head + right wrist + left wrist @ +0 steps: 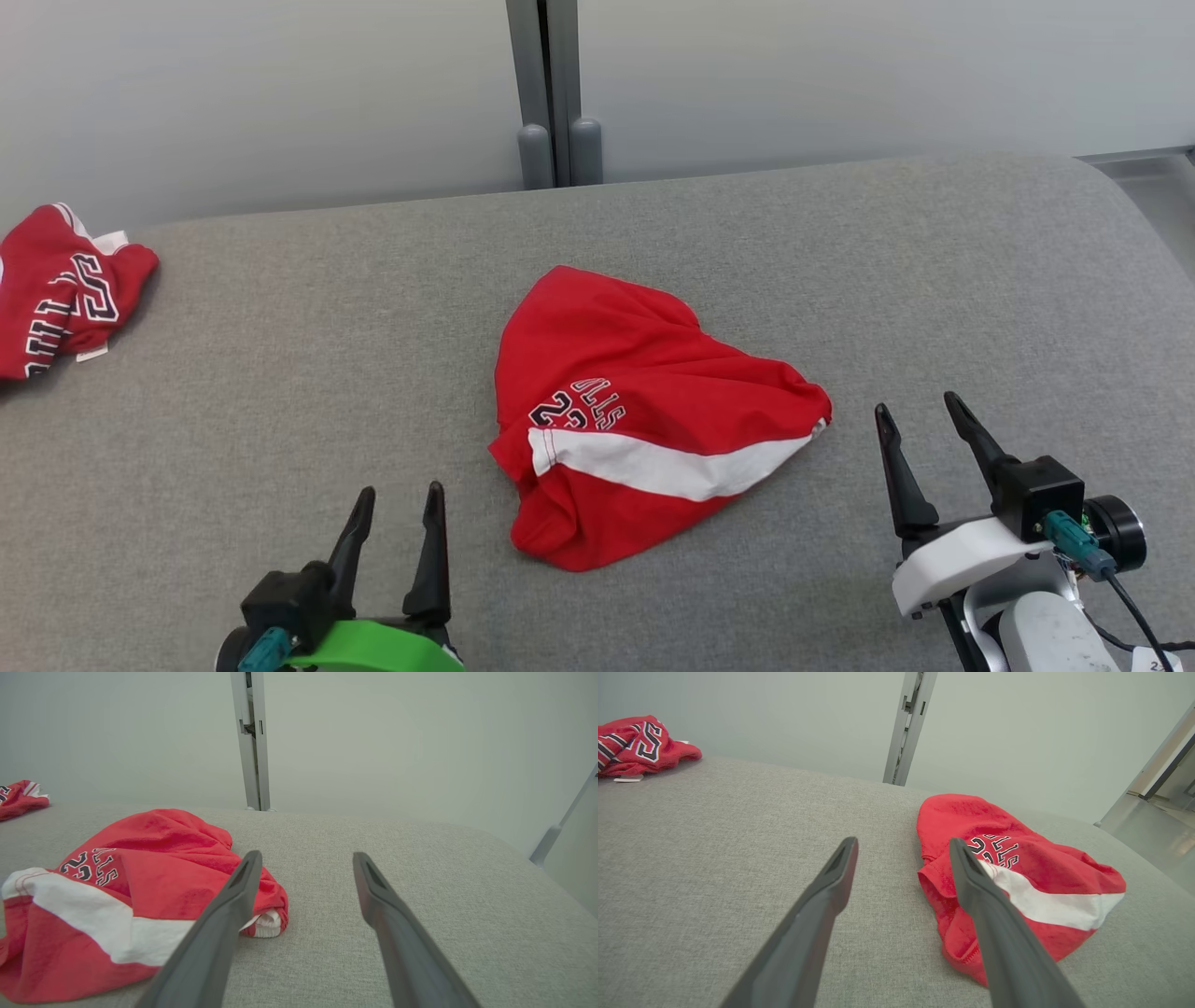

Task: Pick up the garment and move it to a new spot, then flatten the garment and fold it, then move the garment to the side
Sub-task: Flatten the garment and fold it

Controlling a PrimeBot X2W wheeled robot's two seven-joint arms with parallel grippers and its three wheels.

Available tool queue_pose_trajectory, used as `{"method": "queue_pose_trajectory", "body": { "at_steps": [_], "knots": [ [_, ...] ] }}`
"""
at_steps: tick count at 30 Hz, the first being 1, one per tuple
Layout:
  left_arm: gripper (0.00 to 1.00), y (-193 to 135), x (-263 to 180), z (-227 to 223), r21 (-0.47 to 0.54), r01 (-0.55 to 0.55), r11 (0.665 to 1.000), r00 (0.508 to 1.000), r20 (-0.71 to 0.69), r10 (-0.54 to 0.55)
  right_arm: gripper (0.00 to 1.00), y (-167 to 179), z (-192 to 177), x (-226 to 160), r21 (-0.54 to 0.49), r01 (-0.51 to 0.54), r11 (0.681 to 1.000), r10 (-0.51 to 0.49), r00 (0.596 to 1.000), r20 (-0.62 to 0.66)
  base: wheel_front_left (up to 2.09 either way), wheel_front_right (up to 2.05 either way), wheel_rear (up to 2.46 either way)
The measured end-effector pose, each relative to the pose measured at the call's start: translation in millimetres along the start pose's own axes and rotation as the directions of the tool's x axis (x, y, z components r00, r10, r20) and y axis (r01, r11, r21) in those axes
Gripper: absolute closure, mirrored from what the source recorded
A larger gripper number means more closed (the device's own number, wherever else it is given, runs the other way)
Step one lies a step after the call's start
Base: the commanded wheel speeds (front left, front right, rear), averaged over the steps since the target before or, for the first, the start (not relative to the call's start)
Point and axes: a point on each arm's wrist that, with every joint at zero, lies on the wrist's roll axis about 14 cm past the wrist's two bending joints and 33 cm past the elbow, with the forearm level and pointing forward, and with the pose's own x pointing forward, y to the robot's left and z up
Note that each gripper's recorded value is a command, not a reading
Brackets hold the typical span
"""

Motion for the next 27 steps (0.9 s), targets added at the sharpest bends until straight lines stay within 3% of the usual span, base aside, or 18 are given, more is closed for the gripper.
{"method": "queue_pose_trajectory", "body": {
  "at_steps": [6, 14, 27],
  "knots": [
    [0.00, -27.7, 15.0, -26.2, 0.020, 0.112, 0.993, 0.986, -0.123, -0.109, 0.00, -0.3, -2.1, 3.0, 0.000, -0.001, 1.000, 0.001, 1.000, -0.005, 0.00, 0.00, 0.00],
    [0.00, -52.9, 40.4, -52.2, 0.033, 0.261, 0.965, 0.901, -0.365, -0.232, 0.00, -3.4, -7.2, 7.7, -0.003, 0.004, 1.000, -0.004, 1.000, -0.019, 0.00, 0.00, 0.00],
    [0.00, -68.8, 61.0, -80.0, -0.086, 0.307, 0.948, 0.807, -0.505, -0.307, 0.00, -33.6, -20.5, 6.2, -0.010, 0.088, 0.996, -0.089, 0.994, -0.057, 0.00, 0.00, 0.00]
  ]
}}
